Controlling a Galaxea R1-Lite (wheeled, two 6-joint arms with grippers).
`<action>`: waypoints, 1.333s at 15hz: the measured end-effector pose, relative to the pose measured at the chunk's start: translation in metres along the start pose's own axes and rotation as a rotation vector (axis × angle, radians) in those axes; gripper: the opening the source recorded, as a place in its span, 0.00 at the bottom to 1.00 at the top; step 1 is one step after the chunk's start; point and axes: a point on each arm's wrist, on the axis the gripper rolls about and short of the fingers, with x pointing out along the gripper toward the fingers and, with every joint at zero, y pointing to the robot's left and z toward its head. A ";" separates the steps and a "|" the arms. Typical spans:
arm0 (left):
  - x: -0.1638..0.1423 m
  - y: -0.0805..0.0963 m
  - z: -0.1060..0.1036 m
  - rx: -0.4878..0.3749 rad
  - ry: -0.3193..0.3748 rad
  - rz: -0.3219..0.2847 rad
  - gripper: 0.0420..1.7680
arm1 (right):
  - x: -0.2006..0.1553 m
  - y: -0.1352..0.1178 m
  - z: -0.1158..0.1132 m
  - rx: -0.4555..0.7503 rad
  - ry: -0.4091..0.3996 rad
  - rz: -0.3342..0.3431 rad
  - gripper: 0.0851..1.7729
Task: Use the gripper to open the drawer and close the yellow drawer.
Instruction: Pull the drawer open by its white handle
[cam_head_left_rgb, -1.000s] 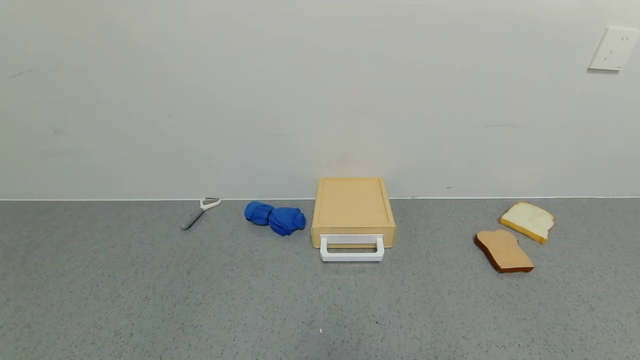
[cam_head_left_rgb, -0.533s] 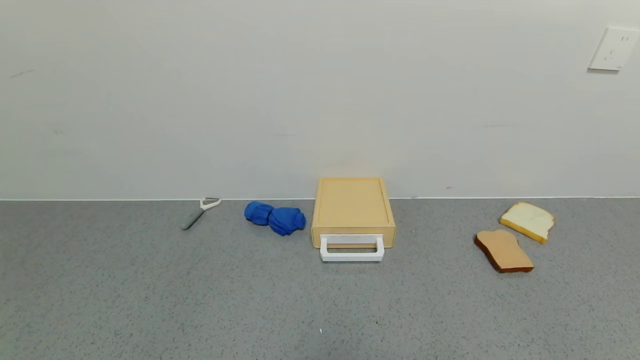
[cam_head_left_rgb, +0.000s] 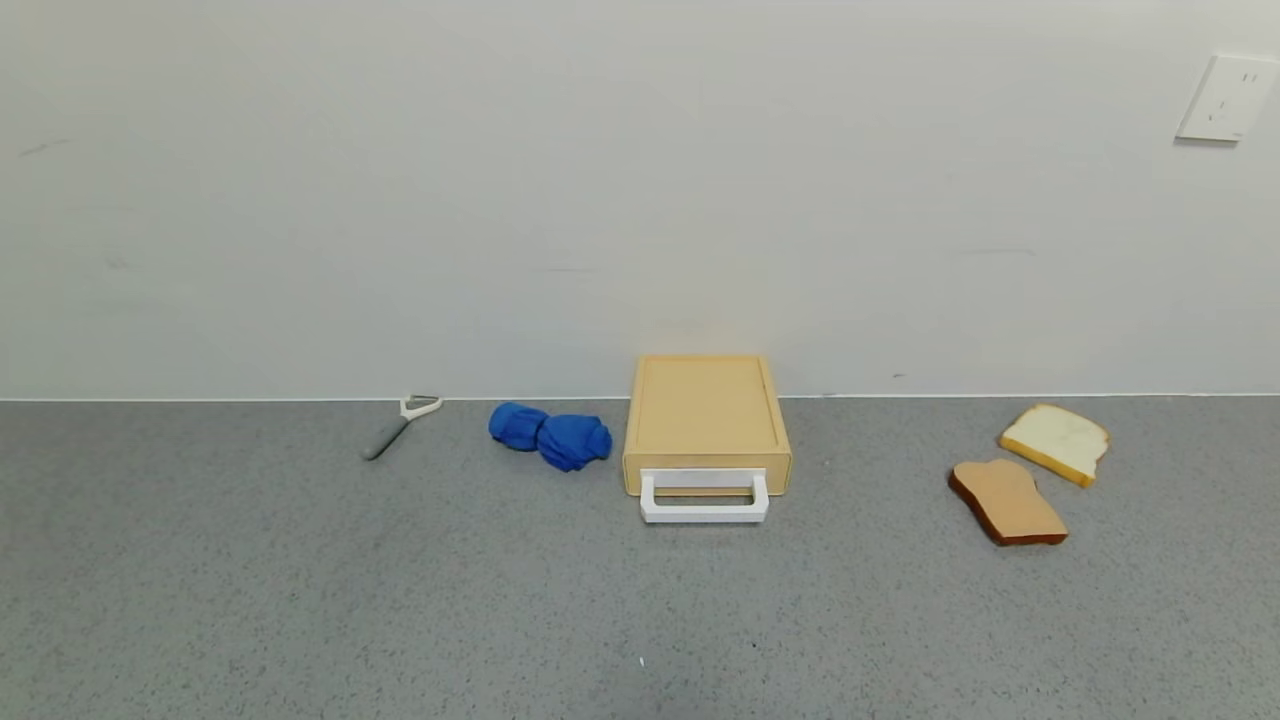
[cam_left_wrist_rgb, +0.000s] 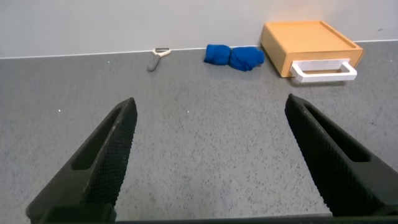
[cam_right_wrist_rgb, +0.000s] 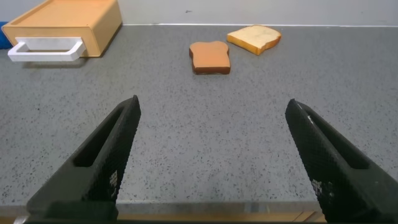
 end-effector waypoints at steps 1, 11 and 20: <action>0.003 0.000 0.014 0.001 0.004 -0.004 0.97 | 0.000 0.000 0.000 0.000 0.000 0.000 0.96; 0.133 -0.011 0.124 0.118 0.351 -0.249 0.97 | 0.000 0.000 0.000 0.000 0.000 0.000 0.96; 0.276 -0.093 0.118 0.185 0.567 -0.598 0.97 | 0.000 0.000 0.000 0.000 0.000 0.013 0.96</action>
